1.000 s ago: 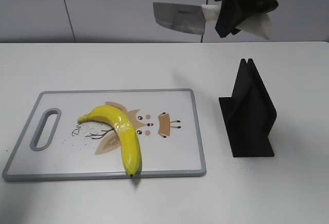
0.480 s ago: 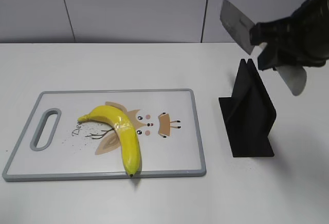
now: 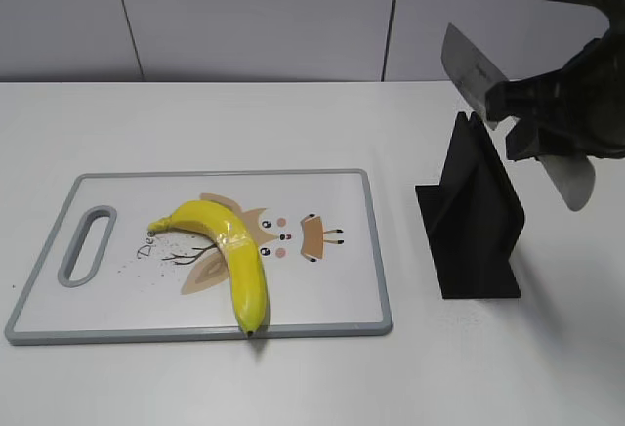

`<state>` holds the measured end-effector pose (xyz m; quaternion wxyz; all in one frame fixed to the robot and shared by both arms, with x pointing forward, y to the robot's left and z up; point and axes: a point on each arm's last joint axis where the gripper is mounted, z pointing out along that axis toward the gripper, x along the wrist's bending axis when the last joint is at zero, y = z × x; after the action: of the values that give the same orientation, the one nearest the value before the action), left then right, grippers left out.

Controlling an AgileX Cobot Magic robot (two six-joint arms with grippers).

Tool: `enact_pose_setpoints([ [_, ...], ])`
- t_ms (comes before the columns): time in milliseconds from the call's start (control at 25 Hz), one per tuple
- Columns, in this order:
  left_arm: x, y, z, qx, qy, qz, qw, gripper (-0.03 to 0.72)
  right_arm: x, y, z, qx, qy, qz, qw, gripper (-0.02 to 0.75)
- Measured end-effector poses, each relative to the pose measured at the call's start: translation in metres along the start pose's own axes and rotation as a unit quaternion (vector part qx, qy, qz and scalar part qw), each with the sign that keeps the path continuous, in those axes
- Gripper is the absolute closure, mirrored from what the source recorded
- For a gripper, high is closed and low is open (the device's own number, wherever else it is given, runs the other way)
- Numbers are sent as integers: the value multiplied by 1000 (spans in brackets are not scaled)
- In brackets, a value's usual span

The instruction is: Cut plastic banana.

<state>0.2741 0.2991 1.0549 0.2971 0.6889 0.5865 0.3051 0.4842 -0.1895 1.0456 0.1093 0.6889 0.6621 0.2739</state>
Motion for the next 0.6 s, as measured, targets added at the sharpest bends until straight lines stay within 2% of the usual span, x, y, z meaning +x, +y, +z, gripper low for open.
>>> enact_pose_setpoints([
  [240, -2, -21, -29, -109, 10, 0, 994, 125, -3, 2, 0, -10, -17, 8, 1000, 549],
  [600, -3, -31, -27, -98, 9, 0, 995, 125, -5, -2, 13, 10, -29, 8, 1000, 549],
])
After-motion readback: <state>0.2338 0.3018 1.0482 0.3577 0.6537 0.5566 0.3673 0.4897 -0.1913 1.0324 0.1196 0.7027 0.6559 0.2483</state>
